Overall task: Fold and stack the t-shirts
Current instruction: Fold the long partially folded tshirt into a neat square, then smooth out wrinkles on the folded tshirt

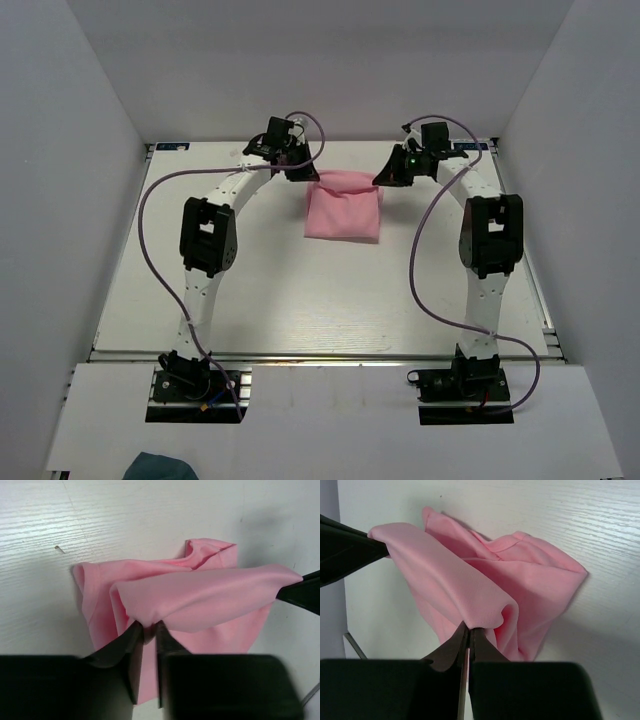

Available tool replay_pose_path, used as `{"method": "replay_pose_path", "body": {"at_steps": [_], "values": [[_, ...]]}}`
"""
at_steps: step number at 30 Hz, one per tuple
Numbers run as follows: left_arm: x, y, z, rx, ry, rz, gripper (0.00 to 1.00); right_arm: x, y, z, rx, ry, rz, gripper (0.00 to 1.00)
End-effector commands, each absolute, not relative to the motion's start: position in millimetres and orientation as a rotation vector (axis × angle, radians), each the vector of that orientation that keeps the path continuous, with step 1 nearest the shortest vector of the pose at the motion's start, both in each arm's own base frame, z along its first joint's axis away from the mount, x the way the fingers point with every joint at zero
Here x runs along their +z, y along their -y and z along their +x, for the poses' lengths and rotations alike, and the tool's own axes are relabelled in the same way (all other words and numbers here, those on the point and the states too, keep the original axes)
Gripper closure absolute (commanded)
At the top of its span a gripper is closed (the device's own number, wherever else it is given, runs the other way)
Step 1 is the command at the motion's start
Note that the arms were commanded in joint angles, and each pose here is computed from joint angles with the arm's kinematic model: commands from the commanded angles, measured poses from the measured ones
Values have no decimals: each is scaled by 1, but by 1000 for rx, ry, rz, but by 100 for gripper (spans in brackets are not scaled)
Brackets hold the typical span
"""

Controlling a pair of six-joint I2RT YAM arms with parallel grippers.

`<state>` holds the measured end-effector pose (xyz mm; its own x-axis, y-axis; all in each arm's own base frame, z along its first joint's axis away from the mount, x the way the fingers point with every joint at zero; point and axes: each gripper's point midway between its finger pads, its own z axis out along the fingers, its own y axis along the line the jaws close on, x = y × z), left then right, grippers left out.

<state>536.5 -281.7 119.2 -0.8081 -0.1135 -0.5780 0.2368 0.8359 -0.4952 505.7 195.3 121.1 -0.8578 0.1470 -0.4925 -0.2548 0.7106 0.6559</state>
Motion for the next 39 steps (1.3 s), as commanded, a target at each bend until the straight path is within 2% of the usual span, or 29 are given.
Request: {"method": "replay_pose_path", "body": {"at_steps": [1, 3, 4, 5, 6, 13, 17, 25, 31, 39], "values": [[150, 295, 552, -857, -2268, 166, 71, 137, -191, 531, 1015, -2310, -59, 95], [144, 290, 561, -843, -2262, 135, 50, 136, -192, 543, 1023, -2289, -39, 57], [148, 288, 566, -819, -2249, 122, 41, 139, -193, 549, 1032, -2266, -46, 10], [149, 286, 569, -802, -2237, 114, 11, 143, -192, 554, 1034, -2252, -39, 10], [154, 279, 576, -782, -2221, 96, 0, 150, -191, 564, 1038, -2227, -54, 10], [156, 265, 569, -711, -2215, 177, 0, 153, -193, 543, 1057, -2239, -110, 10], [129, 272, 545, -705, -2299, 321, 0, 158, -200, 522, 1104, -2222, -198, 10], [91, 267, 530, -698, -2388, 324, 0, 181, -234, 491, 1334, -2130, -376, 10], [90, 275, 527, -724, -2379, 345, 0, 151, -247, 485, 1468, -2163, -353, 10], [66, 277, 523, -748, -2423, 351, 0, 62, -232, 499, 1467, -2320, -147, 10]]}}
